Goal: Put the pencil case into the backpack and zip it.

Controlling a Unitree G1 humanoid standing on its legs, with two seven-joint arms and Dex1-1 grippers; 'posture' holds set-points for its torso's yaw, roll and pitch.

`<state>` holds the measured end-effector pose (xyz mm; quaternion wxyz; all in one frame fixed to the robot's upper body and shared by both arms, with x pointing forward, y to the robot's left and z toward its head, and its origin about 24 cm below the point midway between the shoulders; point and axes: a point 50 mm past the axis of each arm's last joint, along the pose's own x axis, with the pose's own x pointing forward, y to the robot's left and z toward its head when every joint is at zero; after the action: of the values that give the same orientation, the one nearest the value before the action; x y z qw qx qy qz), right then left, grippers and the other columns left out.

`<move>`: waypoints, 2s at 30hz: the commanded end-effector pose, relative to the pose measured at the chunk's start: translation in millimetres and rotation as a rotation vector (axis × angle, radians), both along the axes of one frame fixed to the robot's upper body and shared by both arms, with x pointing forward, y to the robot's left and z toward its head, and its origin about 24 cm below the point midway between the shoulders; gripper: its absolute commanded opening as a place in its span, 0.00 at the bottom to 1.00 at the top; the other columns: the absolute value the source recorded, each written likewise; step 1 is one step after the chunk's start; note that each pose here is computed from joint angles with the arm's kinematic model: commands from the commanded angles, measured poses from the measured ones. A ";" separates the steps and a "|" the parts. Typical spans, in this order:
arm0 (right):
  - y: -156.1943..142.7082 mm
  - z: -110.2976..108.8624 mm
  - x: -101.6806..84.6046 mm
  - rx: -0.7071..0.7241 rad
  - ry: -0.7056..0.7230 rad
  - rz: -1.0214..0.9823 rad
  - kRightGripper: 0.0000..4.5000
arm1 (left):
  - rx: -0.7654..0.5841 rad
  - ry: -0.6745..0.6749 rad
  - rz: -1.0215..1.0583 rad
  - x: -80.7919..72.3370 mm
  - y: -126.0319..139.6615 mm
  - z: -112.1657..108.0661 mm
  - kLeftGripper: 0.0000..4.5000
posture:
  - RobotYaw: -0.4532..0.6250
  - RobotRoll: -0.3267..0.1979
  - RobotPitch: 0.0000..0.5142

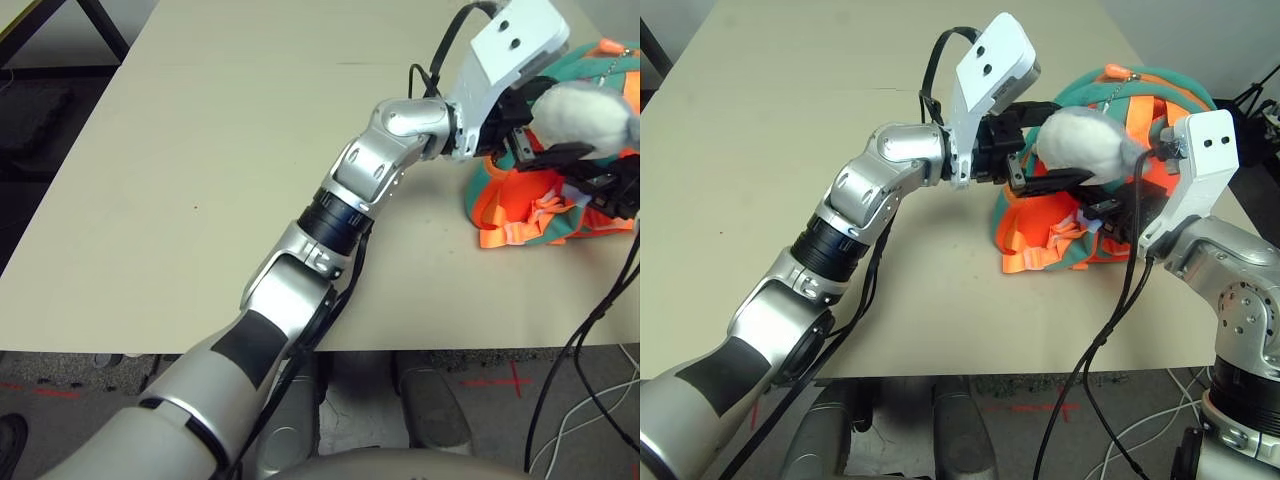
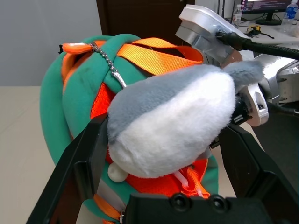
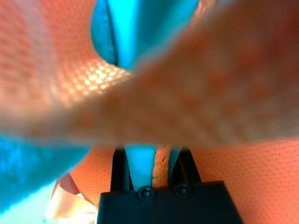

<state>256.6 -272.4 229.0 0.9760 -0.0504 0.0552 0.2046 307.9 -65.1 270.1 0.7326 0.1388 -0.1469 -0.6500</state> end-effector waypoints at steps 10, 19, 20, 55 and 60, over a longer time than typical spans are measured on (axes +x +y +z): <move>5.7 -18.7 2.4 0.012 0.070 0.038 0.03 | -0.044 -0.021 -0.025 -5.6 -6.2 7.4 0.32 | 0.44 0.62 0.49; 4.8 -24.2 2.1 0.017 0.076 0.030 0.03 | -0.206 0.093 0.202 28.2 54.6 23.0 0.05 | 0.45 0.62 0.49; 4.3 -24.9 2.0 0.017 0.076 0.028 0.03 | -0.220 0.112 0.225 30.8 63.8 23.5 0.05 | 0.45 0.62 0.49; -3.3 -21.3 -10.3 0.193 0.142 0.072 0.42 | 0.064 0.805 0.298 0.1 123.6 -132.3 0.58 | 0.45 0.62 0.45; -12.6 13.2 -47.5 0.251 0.288 0.231 0.76 | 0.046 0.872 0.333 -10.7 172.8 -115.1 0.95 | 0.45 0.62 0.45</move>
<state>222.5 -285.6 236.0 0.9429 0.0783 0.1374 0.2932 304.7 97.8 158.5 0.8249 -0.0936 0.1925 -0.5232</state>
